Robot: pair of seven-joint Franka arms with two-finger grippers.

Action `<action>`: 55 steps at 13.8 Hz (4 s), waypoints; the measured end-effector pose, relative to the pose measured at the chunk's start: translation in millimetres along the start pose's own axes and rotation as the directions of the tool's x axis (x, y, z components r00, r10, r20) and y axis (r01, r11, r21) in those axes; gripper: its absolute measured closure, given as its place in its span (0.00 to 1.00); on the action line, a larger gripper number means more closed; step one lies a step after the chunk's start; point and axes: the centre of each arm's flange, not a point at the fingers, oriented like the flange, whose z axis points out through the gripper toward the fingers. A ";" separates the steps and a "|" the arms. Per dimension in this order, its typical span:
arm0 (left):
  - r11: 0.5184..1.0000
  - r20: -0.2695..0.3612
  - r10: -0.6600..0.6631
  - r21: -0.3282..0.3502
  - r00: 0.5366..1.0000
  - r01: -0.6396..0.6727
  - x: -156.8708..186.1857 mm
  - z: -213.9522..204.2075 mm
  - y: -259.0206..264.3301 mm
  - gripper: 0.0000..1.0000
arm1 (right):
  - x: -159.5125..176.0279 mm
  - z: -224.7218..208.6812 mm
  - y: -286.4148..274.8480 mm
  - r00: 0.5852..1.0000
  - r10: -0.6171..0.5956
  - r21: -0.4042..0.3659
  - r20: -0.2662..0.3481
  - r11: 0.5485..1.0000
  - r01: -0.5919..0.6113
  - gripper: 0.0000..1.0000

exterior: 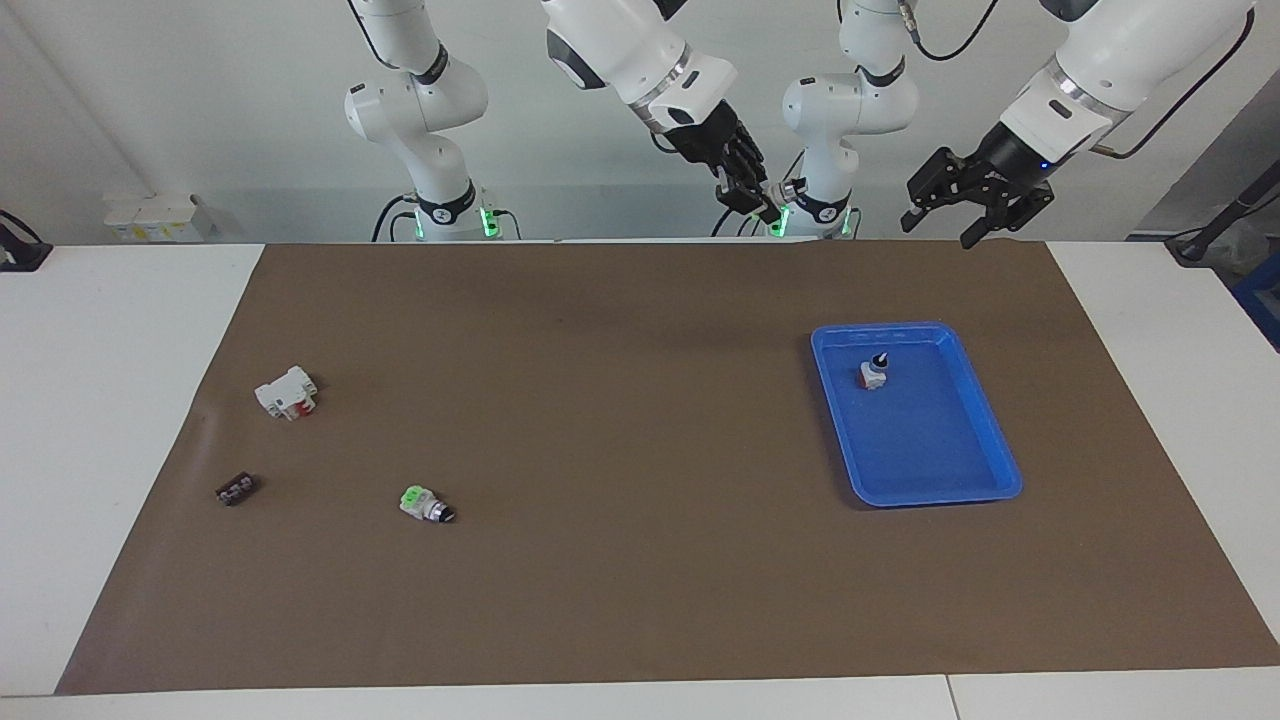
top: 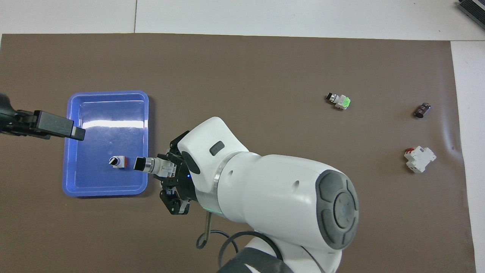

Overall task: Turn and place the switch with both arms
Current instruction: 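Close the left gripper on the switch held by the right gripper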

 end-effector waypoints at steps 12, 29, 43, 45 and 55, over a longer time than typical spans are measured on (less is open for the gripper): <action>0.881 -0.016 0.184 -0.441 0.983 -0.172 -33.4 35.4 39.8 0.48 | 5.9 7.4 -11.1 1.000 -0.013 0.018 -0.001 1.000 0.013 0.65; 0.864 -0.094 0.109 -0.482 0.990 -0.142 -49.0 44.9 35.7 0.74 | 3.9 8.0 -8.2 1.000 -0.008 0.017 0.001 1.000 0.008 0.65; 0.765 0.157 -0.408 -0.479 0.899 0.431 -55.0 37.9 42.6 0.90 | 8.5 2.9 -5.0 1.000 -0.011 0.008 -0.011 1.000 0.011 0.65; 0.648 0.233 -0.583 -0.444 0.778 0.619 -54.9 33.9 48.5 0.90 | 8.8 -2.1 0.4 1.000 -0.007 -0.005 -0.017 1.000 0.007 0.65; -0.117 0.464 -0.886 -0.169 -0.026 0.979 -47.7 34.9 75.7 0.90 | -0.8 -11.4 21.7 1.000 0.010 -0.055 -0.021 0.998 -0.011 0.65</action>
